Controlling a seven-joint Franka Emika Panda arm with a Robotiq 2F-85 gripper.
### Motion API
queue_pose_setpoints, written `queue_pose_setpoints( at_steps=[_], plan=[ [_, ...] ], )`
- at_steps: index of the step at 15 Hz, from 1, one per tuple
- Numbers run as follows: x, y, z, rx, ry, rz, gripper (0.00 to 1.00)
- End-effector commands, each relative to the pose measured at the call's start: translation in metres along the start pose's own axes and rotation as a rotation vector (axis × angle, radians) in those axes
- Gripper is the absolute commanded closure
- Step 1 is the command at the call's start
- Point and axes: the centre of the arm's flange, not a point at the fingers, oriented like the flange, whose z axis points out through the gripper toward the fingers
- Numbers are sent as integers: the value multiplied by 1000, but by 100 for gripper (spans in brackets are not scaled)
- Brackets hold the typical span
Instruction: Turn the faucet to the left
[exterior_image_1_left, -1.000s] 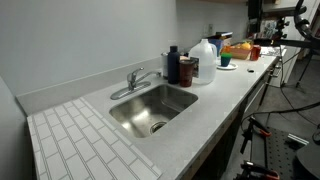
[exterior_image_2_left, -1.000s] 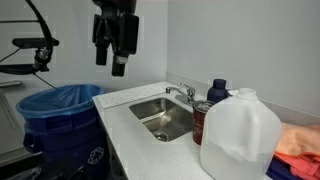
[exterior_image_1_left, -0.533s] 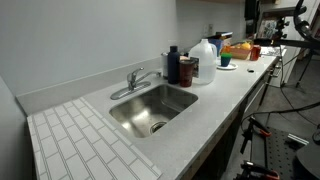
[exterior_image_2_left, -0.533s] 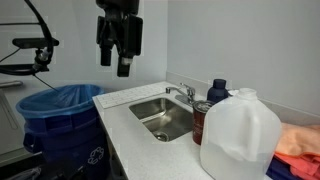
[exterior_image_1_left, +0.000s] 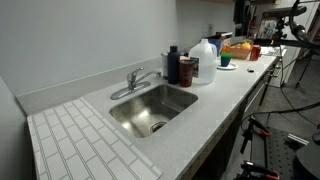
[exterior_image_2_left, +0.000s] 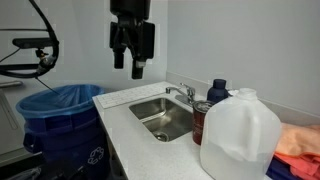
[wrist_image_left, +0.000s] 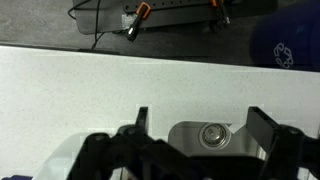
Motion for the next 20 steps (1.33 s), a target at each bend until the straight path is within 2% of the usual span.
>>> queue_pose_setpoints(
  at_steps=[1,7,12,16,20],
  plan=[
    [55,-9,9,7,13,48,0],
    [127,-44,26,18,52,31,0],
    [183,-48,39,7,102,21,0],
    [223,-47,64,10,140,7,0],
    [253,-52,92,15,126,16,0]
  ],
)
